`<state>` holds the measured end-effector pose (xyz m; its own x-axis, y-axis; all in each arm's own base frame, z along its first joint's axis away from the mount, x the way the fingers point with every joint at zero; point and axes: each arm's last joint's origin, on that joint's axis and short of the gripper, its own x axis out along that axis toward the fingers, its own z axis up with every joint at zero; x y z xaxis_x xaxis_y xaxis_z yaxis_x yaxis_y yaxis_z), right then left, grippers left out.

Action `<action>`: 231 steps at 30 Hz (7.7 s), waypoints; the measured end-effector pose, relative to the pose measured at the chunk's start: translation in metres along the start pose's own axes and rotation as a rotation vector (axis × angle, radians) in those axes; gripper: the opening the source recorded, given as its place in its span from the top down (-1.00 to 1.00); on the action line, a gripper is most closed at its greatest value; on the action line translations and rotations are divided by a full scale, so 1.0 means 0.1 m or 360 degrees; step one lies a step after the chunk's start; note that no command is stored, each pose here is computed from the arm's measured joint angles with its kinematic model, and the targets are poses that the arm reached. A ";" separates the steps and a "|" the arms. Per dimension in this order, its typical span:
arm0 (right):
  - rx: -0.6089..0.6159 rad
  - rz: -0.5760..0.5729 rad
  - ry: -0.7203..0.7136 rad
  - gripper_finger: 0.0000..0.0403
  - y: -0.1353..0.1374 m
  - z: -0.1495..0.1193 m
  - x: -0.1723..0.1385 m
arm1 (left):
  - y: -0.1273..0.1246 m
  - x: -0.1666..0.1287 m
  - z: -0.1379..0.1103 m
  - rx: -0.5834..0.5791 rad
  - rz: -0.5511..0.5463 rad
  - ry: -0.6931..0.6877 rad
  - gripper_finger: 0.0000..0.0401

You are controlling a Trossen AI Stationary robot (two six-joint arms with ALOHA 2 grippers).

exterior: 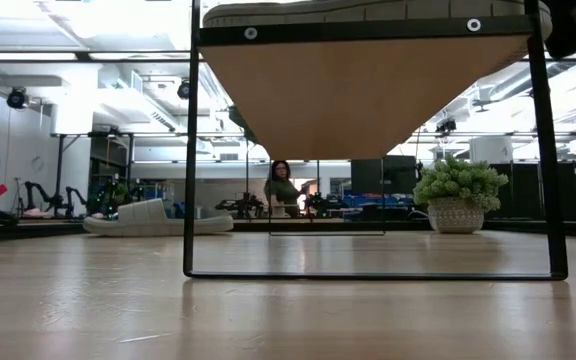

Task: Pick and place slides into the shelf
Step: Put the gray slide on the shelf

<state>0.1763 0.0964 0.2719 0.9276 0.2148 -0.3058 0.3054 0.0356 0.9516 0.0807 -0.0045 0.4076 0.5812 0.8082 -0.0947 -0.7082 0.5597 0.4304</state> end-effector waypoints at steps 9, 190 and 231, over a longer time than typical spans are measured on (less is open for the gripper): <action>-0.0224 0.0154 -0.0279 -0.07 0.11 0.09 -0.19 | 0.02 -0.01 -0.01 -0.0115 -0.0029 -0.0003 -0.05; -0.1427 0.0366 -0.1117 -0.07 0.54 0.27 -0.50 | -0.15 1.67 -1.95 -0.1601 0.0231 0.1408 0.06; -0.1411 0.0403 -0.1116 -0.07 0.56 0.28 -0.55 | -0.35 1.66 -2.35 -0.1807 0.0204 0.1190 0.06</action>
<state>0.1481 0.0596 0.3409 0.9410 -0.2651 0.2102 0.0932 0.8004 0.5921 0.1081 0.1532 0.1663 0.3902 0.5679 -0.7248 -0.8873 0.0219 -0.4606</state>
